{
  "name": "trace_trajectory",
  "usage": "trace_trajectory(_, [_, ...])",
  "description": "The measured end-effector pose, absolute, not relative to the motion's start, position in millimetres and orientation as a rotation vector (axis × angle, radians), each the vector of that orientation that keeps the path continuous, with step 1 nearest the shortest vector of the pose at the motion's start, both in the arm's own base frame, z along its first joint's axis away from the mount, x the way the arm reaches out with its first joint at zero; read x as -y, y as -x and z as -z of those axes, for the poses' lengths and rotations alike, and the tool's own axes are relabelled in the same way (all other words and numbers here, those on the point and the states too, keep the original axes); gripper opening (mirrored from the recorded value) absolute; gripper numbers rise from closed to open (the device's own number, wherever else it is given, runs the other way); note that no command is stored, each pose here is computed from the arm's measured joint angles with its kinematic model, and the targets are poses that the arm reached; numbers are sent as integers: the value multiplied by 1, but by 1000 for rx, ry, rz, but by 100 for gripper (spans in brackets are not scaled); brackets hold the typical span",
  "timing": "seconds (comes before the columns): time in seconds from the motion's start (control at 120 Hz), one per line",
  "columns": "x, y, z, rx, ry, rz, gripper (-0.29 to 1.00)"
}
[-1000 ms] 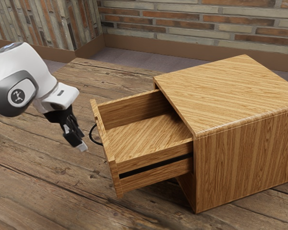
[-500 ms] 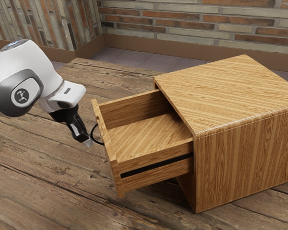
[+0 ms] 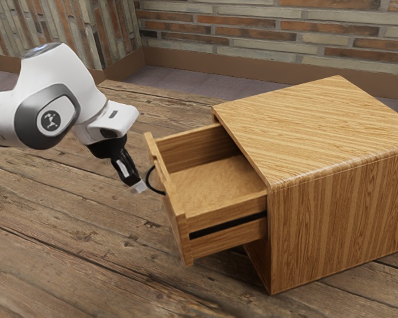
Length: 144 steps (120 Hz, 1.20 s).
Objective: Push the drawer handle with one arm to close the drawer
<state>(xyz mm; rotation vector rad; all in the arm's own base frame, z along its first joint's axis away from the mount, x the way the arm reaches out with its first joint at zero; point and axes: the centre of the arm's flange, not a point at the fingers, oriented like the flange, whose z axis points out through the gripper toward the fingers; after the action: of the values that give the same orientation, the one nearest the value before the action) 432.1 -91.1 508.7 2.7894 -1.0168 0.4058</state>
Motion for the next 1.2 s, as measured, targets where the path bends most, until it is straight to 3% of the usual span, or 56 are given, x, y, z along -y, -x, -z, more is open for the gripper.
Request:
trace_trajectory(0.558, [145, -526, -500, 1080, -2737, -365, -8])
trace_trajectory(1.2, [203, -579, -503, 1174, -2676, -407, -8])
